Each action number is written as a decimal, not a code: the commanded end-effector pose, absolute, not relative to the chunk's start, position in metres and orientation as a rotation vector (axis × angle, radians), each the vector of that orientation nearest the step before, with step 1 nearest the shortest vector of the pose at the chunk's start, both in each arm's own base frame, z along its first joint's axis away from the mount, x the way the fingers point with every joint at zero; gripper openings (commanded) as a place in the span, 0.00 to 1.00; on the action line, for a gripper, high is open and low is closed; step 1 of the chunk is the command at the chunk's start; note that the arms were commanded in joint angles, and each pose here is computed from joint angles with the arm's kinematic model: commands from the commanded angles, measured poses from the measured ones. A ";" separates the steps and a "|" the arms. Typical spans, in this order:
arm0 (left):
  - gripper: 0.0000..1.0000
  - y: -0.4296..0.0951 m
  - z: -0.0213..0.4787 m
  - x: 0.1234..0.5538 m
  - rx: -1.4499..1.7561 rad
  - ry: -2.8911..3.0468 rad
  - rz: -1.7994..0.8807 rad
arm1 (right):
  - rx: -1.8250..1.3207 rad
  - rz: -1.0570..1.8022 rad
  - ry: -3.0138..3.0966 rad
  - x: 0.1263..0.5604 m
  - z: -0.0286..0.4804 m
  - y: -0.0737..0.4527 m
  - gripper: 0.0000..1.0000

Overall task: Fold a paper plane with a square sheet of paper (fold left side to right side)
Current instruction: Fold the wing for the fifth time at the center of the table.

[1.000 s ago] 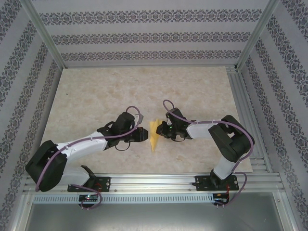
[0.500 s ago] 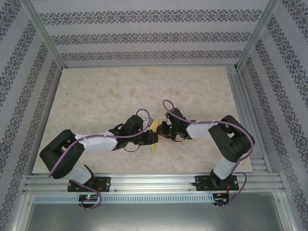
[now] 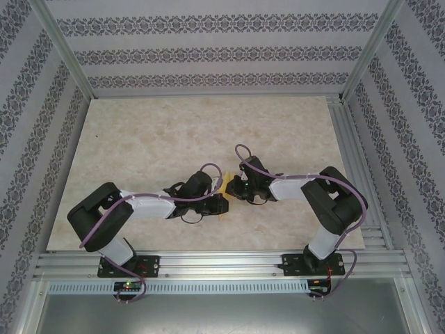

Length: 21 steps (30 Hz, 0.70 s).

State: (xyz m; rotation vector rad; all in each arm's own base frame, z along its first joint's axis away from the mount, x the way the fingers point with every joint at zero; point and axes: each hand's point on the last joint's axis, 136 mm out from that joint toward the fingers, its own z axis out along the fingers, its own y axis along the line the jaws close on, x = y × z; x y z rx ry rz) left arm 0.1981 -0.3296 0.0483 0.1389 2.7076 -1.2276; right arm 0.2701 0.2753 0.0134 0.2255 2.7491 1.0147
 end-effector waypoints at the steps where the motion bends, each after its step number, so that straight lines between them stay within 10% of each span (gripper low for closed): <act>1: 0.10 -0.328 0.041 0.197 0.182 2.735 -1.149 | 0.247 0.905 2.812 0.263 -0.005 0.264 0.14; 21: 0.08 -0.315 0.022 0.195 0.185 2.791 -1.033 | 0.248 0.903 2.811 0.263 -0.004 0.263 0.14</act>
